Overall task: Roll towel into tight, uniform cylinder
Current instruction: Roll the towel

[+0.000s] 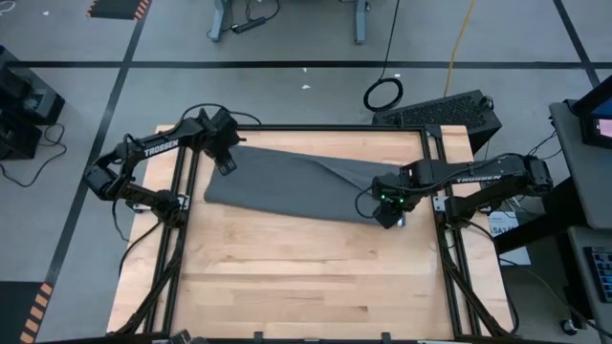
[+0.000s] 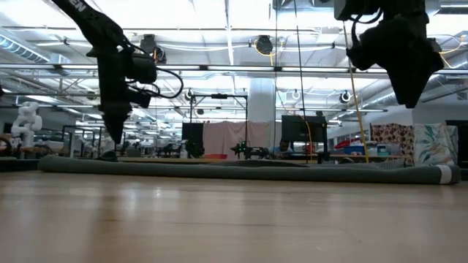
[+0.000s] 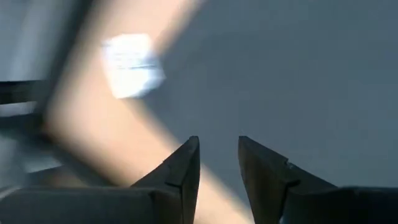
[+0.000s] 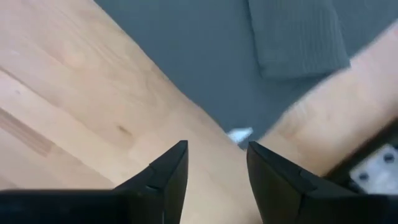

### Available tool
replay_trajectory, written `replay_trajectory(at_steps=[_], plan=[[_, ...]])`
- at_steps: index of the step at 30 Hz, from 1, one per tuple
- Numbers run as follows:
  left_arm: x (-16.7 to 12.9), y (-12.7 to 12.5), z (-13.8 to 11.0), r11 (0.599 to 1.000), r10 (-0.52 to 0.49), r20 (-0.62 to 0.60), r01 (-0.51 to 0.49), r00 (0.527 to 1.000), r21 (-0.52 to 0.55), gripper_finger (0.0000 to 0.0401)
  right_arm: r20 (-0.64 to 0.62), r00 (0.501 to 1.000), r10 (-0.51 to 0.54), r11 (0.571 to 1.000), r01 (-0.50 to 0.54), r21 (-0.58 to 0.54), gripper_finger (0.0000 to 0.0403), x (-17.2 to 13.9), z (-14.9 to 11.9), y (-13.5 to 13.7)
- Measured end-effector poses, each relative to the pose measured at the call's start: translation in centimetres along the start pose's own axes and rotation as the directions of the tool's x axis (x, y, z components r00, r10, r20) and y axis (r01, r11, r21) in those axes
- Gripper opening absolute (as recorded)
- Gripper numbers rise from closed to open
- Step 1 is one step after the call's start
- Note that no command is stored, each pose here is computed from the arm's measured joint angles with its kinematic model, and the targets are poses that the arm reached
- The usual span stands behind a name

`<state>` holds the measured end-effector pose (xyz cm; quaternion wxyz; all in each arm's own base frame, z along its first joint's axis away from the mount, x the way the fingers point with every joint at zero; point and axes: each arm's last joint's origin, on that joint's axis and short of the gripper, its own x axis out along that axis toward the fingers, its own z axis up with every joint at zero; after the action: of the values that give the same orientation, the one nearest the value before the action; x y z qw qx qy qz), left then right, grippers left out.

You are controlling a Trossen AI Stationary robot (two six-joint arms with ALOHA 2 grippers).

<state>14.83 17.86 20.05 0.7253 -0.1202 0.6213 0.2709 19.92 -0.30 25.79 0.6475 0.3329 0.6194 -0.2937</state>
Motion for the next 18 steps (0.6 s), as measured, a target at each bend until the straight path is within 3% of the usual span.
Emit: replay_trajectory(at_steps=[2,4,10,15,18], plan=[[-0.1,-1.0,0.0,0.992,-0.123,0.004,0.123,0.992,-0.032,0.0116,-0.012,1.000,-0.014,1.000,0.014,-0.001,0.0157,0.1,0.5,-0.4],[-0.2,-1.9,0.1,0.982,-0.179,0.001,0.179,0.984,-0.065,0.0116,-0.020,1.000,-0.018,1.000,0.018,-0.002,0.0163,0.3,1.4,-1.0],[-0.6,-5.0,0.5,0.974,-0.219,-0.008,0.219,0.976,-0.055,0.0116,-0.055,0.998,0.043,0.996,-0.047,-0.072,0.0210,1.7,4.9,-2.1],[-1.0,-7.7,0.6,0.968,-0.250,-0.018,0.250,0.968,-0.022,0.0116,-0.075,0.997,-0.028,0.978,0.012,-0.210,0.0252,3.9,7.2,-2.6],[-1.3,-9.4,0.6,0.948,-0.318,-0.029,0.319,0.947,0.018,0.0116,-0.065,0.996,-0.066,0.957,0.045,-0.287,0.0263,5.1,8.0,-2.2]])
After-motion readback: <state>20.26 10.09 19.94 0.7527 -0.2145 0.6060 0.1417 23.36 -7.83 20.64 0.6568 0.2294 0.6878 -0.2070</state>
